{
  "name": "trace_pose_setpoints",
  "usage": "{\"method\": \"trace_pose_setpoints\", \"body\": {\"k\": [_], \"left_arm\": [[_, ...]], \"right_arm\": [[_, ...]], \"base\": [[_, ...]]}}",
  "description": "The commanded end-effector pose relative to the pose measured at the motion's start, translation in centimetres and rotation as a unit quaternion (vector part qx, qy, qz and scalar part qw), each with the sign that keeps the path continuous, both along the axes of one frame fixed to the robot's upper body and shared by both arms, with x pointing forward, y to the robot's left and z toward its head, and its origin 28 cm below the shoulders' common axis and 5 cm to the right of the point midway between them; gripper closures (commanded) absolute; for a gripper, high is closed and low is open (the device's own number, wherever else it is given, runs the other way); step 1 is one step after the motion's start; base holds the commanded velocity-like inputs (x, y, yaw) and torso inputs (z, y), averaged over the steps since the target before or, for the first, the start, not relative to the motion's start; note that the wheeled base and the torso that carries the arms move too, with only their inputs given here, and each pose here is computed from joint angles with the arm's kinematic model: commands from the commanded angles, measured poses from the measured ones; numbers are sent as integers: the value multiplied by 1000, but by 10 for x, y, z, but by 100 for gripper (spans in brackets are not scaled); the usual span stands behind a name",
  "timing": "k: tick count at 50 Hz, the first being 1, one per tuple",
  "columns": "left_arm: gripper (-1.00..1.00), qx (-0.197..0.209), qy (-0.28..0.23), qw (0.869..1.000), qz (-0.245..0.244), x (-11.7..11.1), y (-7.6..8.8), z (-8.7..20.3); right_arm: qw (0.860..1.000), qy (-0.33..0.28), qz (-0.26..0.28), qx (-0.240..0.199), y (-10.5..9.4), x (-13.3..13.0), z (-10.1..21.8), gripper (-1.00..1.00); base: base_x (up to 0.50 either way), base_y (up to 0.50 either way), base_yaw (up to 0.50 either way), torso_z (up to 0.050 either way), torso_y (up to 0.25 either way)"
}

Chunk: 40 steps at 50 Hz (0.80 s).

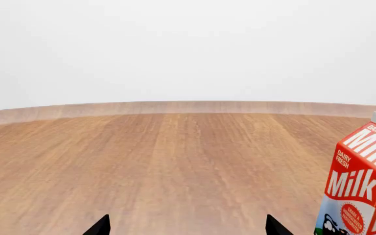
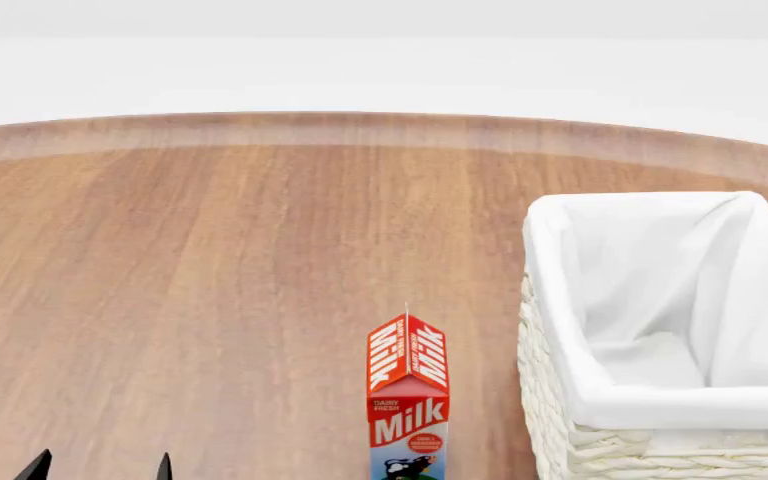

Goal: Pick up the orange juice, and put it in the basket.

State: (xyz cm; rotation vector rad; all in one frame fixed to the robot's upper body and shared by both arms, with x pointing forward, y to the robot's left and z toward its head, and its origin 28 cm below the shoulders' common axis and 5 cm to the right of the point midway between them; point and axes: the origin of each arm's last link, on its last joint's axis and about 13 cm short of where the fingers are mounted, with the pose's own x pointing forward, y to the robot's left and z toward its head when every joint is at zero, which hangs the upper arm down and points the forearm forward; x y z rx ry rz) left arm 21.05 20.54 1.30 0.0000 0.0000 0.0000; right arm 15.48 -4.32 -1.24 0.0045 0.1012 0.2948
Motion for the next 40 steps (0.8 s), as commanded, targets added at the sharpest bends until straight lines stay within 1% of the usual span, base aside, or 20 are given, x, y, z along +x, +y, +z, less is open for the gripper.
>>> {"method": "trace_pose_setpoints", "body": {"k": [1, 40], "left_arm": [[-100, 0, 0, 1000, 0, 0, 0, 0], [-100, 0, 0, 1000, 0, 0, 0, 0]], "right_arm": [[1000, 4, -2, -1, 0, 2, -3, -100], [1000, 6, 1, -6, 3, 7, -7, -100]], "base": [[0, 0, 0, 0, 0], [0, 0, 0, 0, 0]]}}
